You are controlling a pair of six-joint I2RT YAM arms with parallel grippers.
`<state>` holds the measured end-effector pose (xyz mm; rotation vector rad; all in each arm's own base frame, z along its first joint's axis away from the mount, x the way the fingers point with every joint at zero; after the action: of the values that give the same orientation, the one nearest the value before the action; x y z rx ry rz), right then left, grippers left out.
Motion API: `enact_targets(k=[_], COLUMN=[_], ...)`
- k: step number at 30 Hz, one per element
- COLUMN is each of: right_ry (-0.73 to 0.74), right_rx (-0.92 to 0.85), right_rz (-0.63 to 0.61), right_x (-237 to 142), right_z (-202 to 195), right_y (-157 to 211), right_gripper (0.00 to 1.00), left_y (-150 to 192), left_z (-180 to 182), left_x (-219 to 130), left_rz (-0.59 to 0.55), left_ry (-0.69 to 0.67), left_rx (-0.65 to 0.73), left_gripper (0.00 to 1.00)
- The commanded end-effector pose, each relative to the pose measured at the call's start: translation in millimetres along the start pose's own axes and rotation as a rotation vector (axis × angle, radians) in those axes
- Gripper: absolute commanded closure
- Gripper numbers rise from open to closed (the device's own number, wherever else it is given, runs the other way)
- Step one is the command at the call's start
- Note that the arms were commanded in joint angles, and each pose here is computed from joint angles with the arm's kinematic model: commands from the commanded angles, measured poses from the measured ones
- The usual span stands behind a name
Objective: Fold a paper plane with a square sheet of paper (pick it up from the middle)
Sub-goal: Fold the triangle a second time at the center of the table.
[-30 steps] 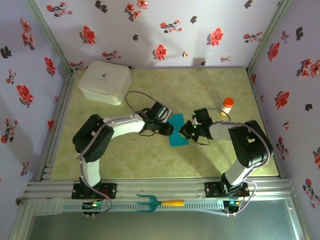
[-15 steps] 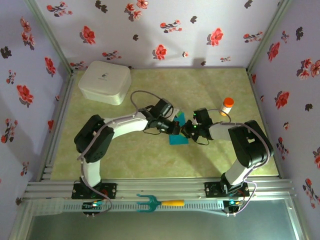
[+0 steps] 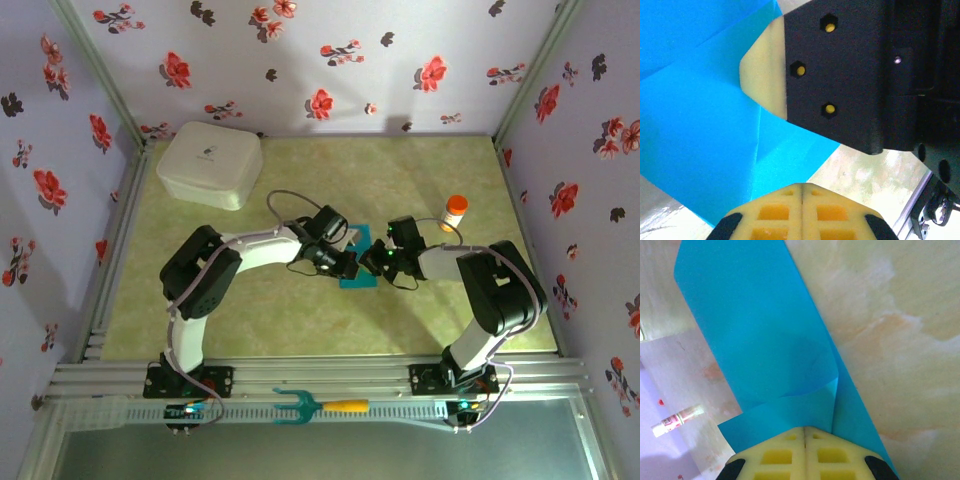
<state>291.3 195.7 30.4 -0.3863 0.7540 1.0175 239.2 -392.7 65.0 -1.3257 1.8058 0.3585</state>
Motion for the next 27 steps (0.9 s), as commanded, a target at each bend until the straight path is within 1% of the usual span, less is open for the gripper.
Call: enact_targets(k=[1,14,27], right_ry=[0.099,0.1,0.125], right_rx=[0.045,0.047,0.042], right_rz=[-0.005,-0.001,0.008], right_x=[0,2,3], right_z=[-27,-29,-34], right_y=[7,7,8], right_gripper=[1.0,1.0,1.0], left_y=[2,3,5], left_z=[4,13,18], left_x=[5,13,4], left_rz=[0.021,0.038,0.017], left_ry=[0.01,-0.006,-0.034], left_rx=[-0.023,-0.023,-0.02], left_gripper=[1.0,1.0,1.0])
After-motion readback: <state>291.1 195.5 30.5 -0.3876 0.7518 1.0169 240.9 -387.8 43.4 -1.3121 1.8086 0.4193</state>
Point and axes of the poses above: each hand's point on the last joint's axis, 136 mm out from that joint toward the fingers, its own x axis out along the fingers, its own z axis along the line the jaws close on, y = z × x, the point moved 2 cm from there along -x, back along the fingers, and after that the axes turned 1 degree about x, right-handed, at the moved point
